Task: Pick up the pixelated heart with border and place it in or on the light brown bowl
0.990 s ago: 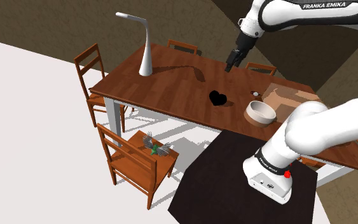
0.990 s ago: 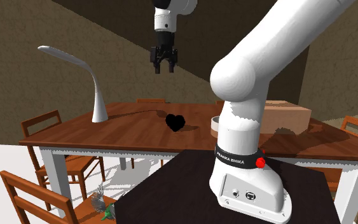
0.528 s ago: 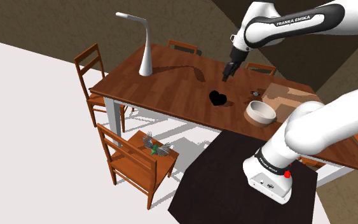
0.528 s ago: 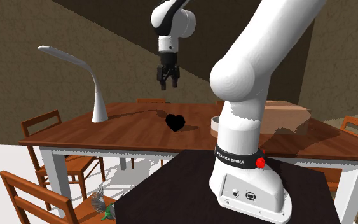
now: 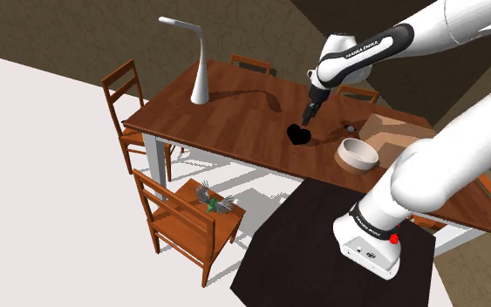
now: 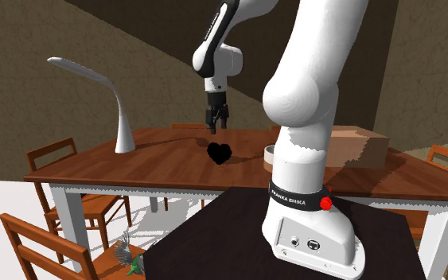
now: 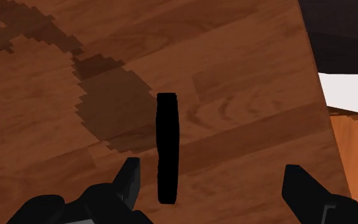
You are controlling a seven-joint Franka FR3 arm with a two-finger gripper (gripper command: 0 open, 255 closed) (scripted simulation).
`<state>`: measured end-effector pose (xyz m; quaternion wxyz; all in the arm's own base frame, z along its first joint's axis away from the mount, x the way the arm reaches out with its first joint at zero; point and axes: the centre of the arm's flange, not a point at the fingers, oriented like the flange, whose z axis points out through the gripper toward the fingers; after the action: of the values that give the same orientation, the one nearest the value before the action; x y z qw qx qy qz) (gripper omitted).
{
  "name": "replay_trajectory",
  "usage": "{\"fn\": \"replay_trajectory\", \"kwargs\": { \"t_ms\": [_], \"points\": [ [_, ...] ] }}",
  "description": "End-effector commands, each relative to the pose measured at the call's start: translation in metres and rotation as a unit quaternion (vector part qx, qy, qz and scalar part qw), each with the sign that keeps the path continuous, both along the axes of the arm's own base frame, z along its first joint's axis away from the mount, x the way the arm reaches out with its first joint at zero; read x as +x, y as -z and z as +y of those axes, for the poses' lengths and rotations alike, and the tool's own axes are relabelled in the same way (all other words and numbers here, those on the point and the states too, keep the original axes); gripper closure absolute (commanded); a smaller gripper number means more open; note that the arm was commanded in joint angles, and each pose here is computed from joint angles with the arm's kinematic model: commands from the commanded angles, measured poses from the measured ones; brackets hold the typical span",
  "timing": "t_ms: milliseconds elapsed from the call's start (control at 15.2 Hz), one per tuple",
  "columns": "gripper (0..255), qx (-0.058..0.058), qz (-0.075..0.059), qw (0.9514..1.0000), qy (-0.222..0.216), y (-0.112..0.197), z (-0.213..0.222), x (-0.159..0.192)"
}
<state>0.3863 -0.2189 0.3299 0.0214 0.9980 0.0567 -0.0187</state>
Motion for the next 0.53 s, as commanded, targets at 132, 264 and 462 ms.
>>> {"fn": "replay_trajectory", "kwargs": {
  "t_ms": [132,264,462],
  "points": [
    [0,-0.003,0.015,0.9997,-0.019,0.043,-0.029,0.010],
    [0,-0.004,0.019,0.9995,-0.023,0.058,-0.036,0.012],
    [0,-0.004,0.019,0.9995,-0.023,0.074,-0.037,0.011]
  ]
}}
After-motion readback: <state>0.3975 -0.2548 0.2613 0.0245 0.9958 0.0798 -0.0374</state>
